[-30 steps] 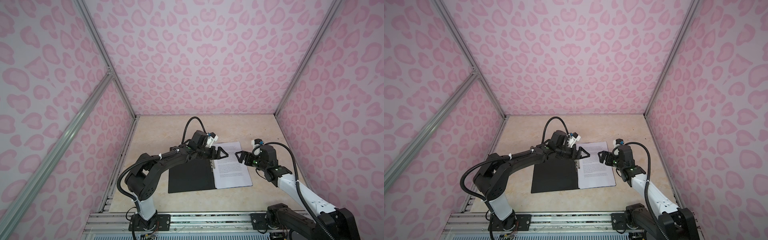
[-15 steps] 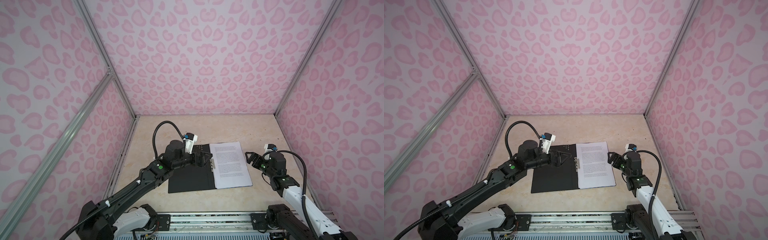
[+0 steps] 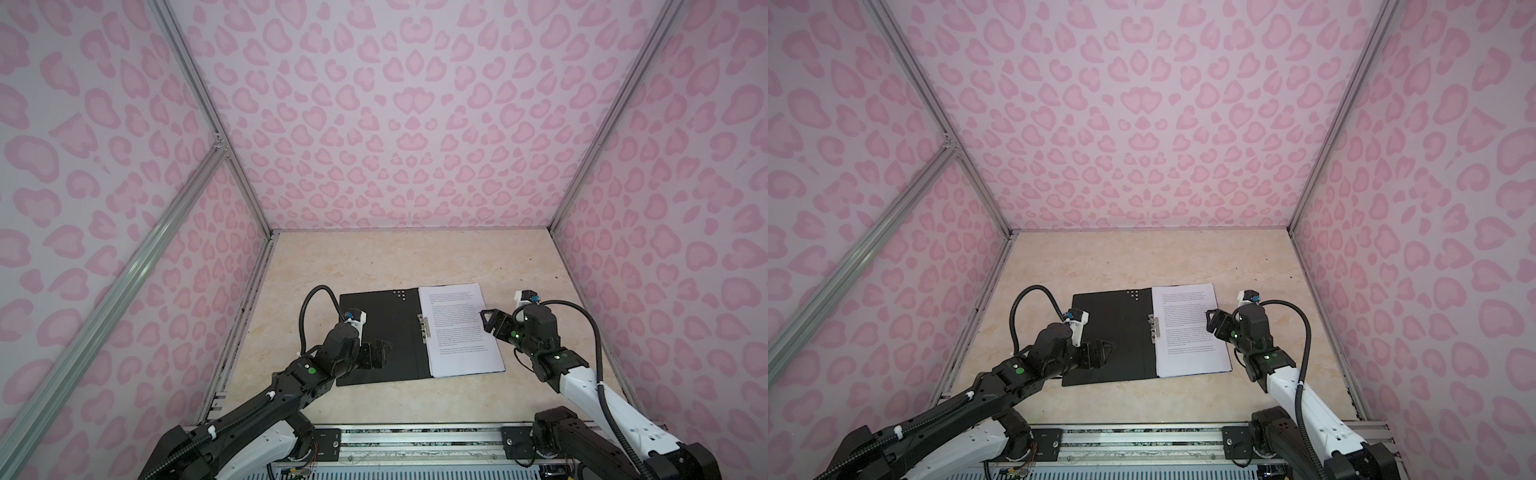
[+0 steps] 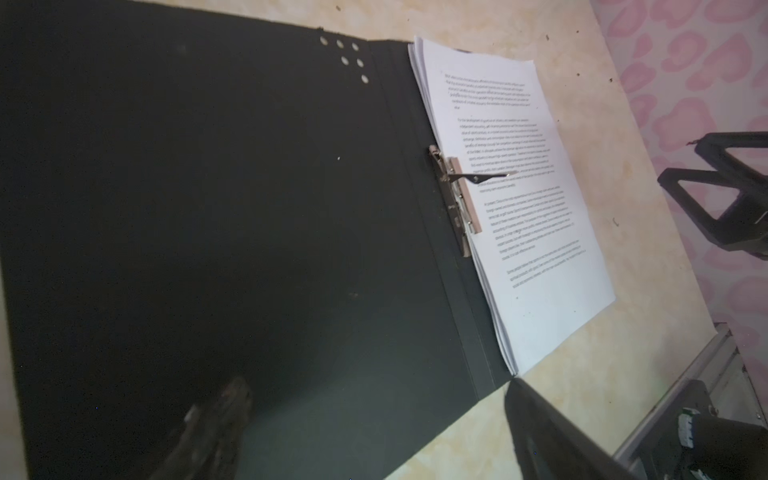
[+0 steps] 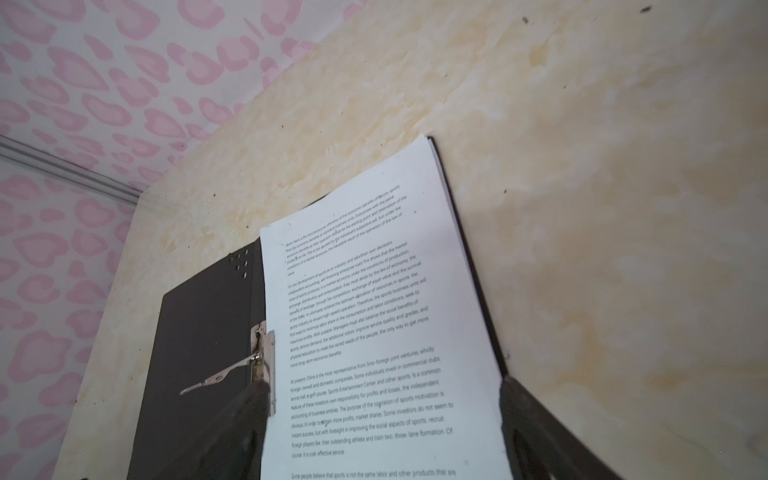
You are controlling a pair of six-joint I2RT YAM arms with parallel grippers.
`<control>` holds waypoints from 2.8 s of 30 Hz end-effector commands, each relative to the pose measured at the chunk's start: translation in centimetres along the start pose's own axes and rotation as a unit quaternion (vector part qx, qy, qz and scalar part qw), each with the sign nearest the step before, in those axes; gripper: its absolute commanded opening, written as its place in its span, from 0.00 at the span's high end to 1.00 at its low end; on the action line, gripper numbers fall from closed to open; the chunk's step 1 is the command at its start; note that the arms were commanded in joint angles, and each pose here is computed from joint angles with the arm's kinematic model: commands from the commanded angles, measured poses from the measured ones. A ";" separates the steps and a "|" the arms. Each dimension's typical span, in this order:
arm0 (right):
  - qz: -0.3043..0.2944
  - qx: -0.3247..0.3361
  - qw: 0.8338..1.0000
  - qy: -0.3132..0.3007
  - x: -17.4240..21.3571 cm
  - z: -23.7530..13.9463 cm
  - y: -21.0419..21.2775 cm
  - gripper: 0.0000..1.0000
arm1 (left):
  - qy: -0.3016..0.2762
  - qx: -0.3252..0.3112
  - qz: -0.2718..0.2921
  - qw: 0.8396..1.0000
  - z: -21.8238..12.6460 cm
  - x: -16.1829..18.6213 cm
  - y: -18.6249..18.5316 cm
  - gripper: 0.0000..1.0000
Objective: Put the files into the folder
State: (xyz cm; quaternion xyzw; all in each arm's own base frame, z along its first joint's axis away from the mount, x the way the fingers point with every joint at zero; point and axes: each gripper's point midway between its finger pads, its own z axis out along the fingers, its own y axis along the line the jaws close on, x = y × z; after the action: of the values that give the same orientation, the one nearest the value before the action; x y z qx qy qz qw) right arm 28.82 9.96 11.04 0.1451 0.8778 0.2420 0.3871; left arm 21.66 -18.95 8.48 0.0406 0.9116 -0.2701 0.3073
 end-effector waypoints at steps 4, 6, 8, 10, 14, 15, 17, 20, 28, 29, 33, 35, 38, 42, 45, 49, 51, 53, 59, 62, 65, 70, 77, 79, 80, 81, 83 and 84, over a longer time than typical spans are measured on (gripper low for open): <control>0.034 -0.012 0.999 0.020 1.6 0.4 2.6 0.14 | -0.022 0.049 -0.008 0.999 1.1 0.1 -0.7 0.03; 0.046 -0.027 0.998 0.031 2.2 0.6 4.0 0.14 | -0.024 0.057 -0.019 0.998 1.3 0.5 -0.3 0.03; 0.052 -0.038 0.997 0.045 2.7 0.9 5.5 0.16 | -0.022 0.069 -0.035 0.997 1.6 1.0 0.0 0.03; 0.055 -0.046 0.995 0.063 3.3 1.2 6.9 0.19 | -0.009 0.078 -0.045 0.996 1.9 1.3 0.3 0.03; 0.071 -0.068 0.991 0.095 4.0 2.3 9.9 0.24 | 0.022 0.073 -0.064 0.995 2.8 2.1 1.1 0.03; 0.077 -0.075 0.989 0.100 4.2 2.6 10.6 0.24 | 0.030 0.073 -0.070 0.994 3.1 2.3 1.2 0.03; 0.083 -0.086 0.987 0.111 4.5 3.3 12.1 0.26 | 0.046 0.079 -0.079 0.993 3.6 2.8 1.1 0.03; 0.094 -0.093 0.982 0.133 5.2 4.4 13.8 0.31 | 0.059 0.073 -0.089 0.992 4.1 3.3 1.5 0.03; 0.158 -0.120 0.966 0.163 7.2 7.1 16.4 0.57 | 0.058 0.059 -0.093 0.992 4.2 3.3 1.9 0.03; 0.173 -0.123 0.963 0.167 7.4 7.4 16.5 0.60 | 0.058 0.059 -0.092 0.992 4.2 3.2 1.9 0.03; 0.212 -0.116 0.956 0.170 7.9 8.0 16.2 0.70 | 0.058 0.061 -0.090 0.992 4.1 3.2 1.8 0.03; 0.223 -0.110 0.954 0.169 7.9 8.1 16.0 0.75 | 0.059 0.062 -0.089 0.992 4.1 3.2 1.8 0.03; 0.236 -0.096 0.953 0.165 7.9 8.0 15.3 0.75 | 0.057 0.063 -0.087 0.993 4.0 3.1 1.7 0.03; 0.248 -0.085 0.950 0.169 8.1 8.1 15.0 0.76 | 0.053 0.068 -0.085 0.993 3.8 2.8 1.5 0.03; 0.259 -0.083 0.947 0.173 8.4 8.1 14.7 0.73 | 0.052 0.066 -0.083 0.993 3.7 2.8 1.5 0.03; 0.268 -0.075 0.944 0.176 8.8 8.3 14.3 0.72 | 0.049 0.069 -0.082 0.993 3.5 2.7 1.4 0.03; 0.273 -0.076 0.942 0.178 9.0 8.5 14.3 0.74 | 0.048 0.068 -0.082 0.993 3.5 2.7 1.4 0.03; 0.276 -0.074 0.942 0.178 9.0 8.6 14.2 0.74 | 0.046 0.067 -0.080 0.993 3.4 2.6 1.4 0.03; 0.283 -0.069 0.941 0.174 8.9 8.8 13.9 0.76 | 0.048 0.067 -0.079 0.993 3.5 2.6 1.4 0.03; 0.288 -0.069 0.939 0.173 9.0 8.8 13.8 0.76 | 0.048 0.069 -0.078 0.993 3.4 2.6 1.3 0.03; 0.293 -0.071 0.937 0.176 9.1 9.0 13.8 0.77 | 0.050 0.070 -0.079 0.993 3.5 2.6 1.3 0.03; 0.296 -0.078 0.937 0.171 8.7 9.0 13.9 0.78 | 0.049 0.070 -0.077 0.993 3.4 2.6 1.3 0.03; 0.300 -0.075 0.935 0.173 8.8 9.3 13.7 0.78 | 0.048 0.070 -0.077 0.993 3.4 2.6 1.3 0.03; 0.300 -0.075 0.934 0.176 8.9 9.4 13.6 0.81 | 0.048 0.070 -0.076 0.993 3.4 2.5 1.2 0.03; 0.302 -0.076 0.934 0.175 8.9 9.4 13.6 0.83 | 0.048 0.070 -0.076 0.993 3.4 2.5 1.2 0.03; 0.304 -0.073 0.934 0.174 9.0 9.4 13.4 0.84 | 0.049 0.069 -0.076 0.993 3.4 2.6 1.3 0.03; 0.306 -0.071 0.934 0.173 9.0 9.3 13.2 0.84 | 0.049 0.069 -0.076 0.993 3.4 2.6 1.3 0.03; 0.306 -0.070 0.934 0.173 9.1 9.3 13.1 0.85 | 0.048 0.069 -0.076 0.994 3.4 2.5 1.3 0.04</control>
State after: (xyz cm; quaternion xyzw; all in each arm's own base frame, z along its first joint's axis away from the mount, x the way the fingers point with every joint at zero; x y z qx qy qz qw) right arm 30.66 28.06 7.27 0.3291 0.8286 0.4298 0.1429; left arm 22.06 -20.09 4.53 0.0078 0.8989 -0.3602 0.2492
